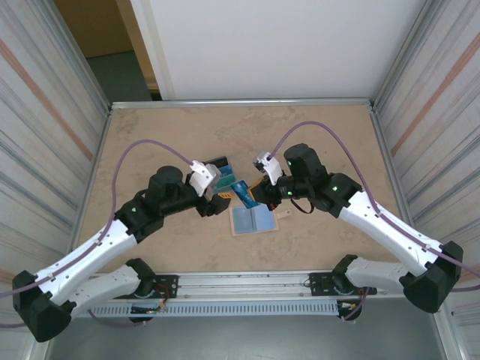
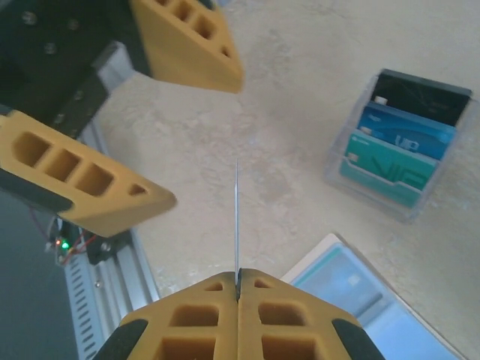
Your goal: Take the credit cards out of the card holder
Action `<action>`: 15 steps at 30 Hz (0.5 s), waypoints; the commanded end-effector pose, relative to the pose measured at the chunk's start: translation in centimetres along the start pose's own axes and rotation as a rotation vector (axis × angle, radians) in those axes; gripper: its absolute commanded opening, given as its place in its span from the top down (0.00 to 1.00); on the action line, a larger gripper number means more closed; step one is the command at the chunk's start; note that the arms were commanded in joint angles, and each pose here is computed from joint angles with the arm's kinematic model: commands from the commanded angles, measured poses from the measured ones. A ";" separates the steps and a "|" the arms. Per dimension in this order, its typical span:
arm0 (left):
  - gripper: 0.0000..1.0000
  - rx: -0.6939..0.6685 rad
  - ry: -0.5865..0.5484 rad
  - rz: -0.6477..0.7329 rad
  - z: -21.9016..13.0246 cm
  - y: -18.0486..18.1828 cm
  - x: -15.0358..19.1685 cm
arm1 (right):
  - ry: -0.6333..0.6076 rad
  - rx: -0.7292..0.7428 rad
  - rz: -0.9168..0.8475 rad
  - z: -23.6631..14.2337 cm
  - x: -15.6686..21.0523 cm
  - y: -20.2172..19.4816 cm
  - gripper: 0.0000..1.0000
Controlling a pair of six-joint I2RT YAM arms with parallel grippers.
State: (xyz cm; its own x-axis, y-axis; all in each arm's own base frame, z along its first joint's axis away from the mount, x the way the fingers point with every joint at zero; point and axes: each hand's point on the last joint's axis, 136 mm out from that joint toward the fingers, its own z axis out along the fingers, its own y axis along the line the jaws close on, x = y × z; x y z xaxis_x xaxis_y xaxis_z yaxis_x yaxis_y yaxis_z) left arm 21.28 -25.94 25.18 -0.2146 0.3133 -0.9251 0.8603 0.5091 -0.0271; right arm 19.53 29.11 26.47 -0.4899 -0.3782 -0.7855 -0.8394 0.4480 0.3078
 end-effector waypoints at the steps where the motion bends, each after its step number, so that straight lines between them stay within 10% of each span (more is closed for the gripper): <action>1: 0.30 0.124 -0.043 0.098 0.1 -2.0 -1.4 | 0.040 -0.038 -0.066 0.0 0.1 1.1 0.97; 15: 0.71 0.288 -0.007 0.129 1.8 -3.9 -1.4 | 0.069 -0.075 -0.106 0.4 -0.2 1.9 0.96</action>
State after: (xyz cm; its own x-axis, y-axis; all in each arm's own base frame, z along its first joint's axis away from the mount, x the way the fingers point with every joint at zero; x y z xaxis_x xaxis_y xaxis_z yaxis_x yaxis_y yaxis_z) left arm 19.39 -29.21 24.15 -0.1405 0.3811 -0.9138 0.9620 0.2708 -0.0350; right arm 18.60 29.87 25.82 -0.4458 -0.4726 -0.7602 -0.8803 0.3855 0.2765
